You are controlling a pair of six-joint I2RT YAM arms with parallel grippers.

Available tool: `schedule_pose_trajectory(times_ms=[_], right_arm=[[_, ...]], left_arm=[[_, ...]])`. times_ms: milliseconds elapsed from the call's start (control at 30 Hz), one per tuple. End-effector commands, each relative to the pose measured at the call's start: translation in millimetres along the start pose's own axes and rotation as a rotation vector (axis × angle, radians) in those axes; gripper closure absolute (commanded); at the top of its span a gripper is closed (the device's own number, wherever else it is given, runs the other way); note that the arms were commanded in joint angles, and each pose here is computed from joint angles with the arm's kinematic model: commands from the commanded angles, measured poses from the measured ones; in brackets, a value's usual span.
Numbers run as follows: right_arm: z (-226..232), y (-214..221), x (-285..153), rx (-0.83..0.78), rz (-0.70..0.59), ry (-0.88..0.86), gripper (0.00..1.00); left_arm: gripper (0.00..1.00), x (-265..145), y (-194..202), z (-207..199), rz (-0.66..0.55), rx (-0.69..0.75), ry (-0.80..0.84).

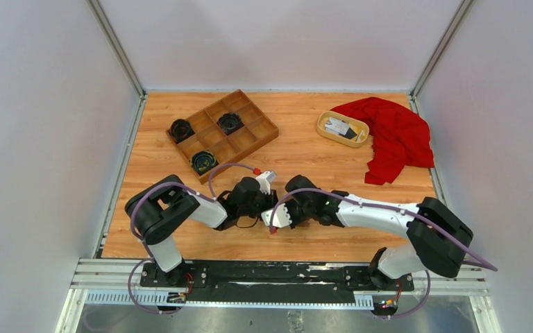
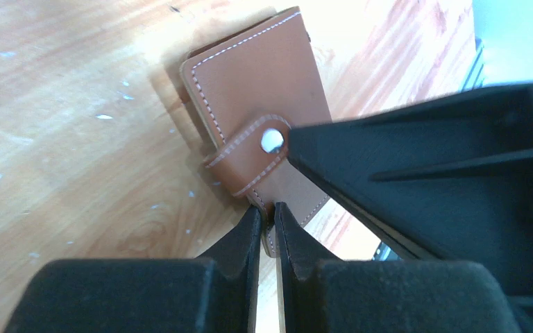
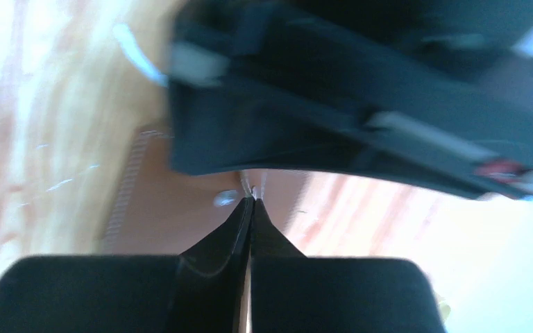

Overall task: Put the credit cards into the card holder
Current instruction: Open the card holder at the center of the board.

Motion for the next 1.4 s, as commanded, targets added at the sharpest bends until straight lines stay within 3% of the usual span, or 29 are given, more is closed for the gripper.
schedule_pose_trajectory(times_ms=[0, 233, 367, 500, 600, 700, 900, 1033, 1167, 1233, 1300, 1367], right_arm=[[-54, -11, -18, -0.016, -0.007, 0.292, 1.0], [-47, -27, -10, -0.038, -0.064, 0.254, 1.0], [-44, -28, -11, 0.011, -0.099, 0.209, 1.0], [-36, -23, -21, 0.092, -0.181, 0.079, 1.0], [-37, -19, -32, 0.176, -0.234, 0.056, 0.8], [-39, -9, -43, 0.283, -0.26, 0.021, 0.67], [-36, 6, -68, 0.481, -0.4, -0.116, 0.64], [-38, 21, -79, 0.588, -0.463, -0.123, 0.63], [-37, 37, -85, 0.668, -0.468, -0.119, 0.63], [-37, 46, -88, 0.712, -0.473, -0.107, 0.63], [-37, 50, -89, 0.743, -0.485, -0.104, 0.63], [-37, 53, -89, 0.761, -0.487, -0.102, 0.63]], left_arm=[[1.0, -3, 31, 30, 0.145, -0.008, -0.11], [0.99, -3, 28, 25, 0.123, 0.003, -0.082], [0.84, -16, 18, 11, 0.045, 0.019, -0.037], [0.6, -35, 8, 0, -0.031, 0.039, 0.004], [0.49, -47, 3, -5, -0.083, 0.058, 0.027], [0.45, -56, 0, -7, -0.121, 0.088, 0.041], [0.39, -66, -12, -20, -0.199, 0.186, 0.077], [0.35, -79, -27, -31, -0.306, 0.299, 0.061], [0.21, -99, -42, -32, -0.464, 0.393, 0.009], [0.03, -111, -50, -28, -0.565, 0.399, -0.034], [0.0, -121, -56, -22, -0.664, 0.341, -0.074], [0.0, -127, -57, -18, -0.689, 0.307, -0.069]])
Point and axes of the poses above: each gripper's point midway between its finger pads, its own x axis out along the fingers, its own z axis along the line the jaws close on, y = z × x, the point moved 6 cm from there along -x, back along the fingers, and after that the axes turned 14 degrees about -x, right-handed, at the moved point
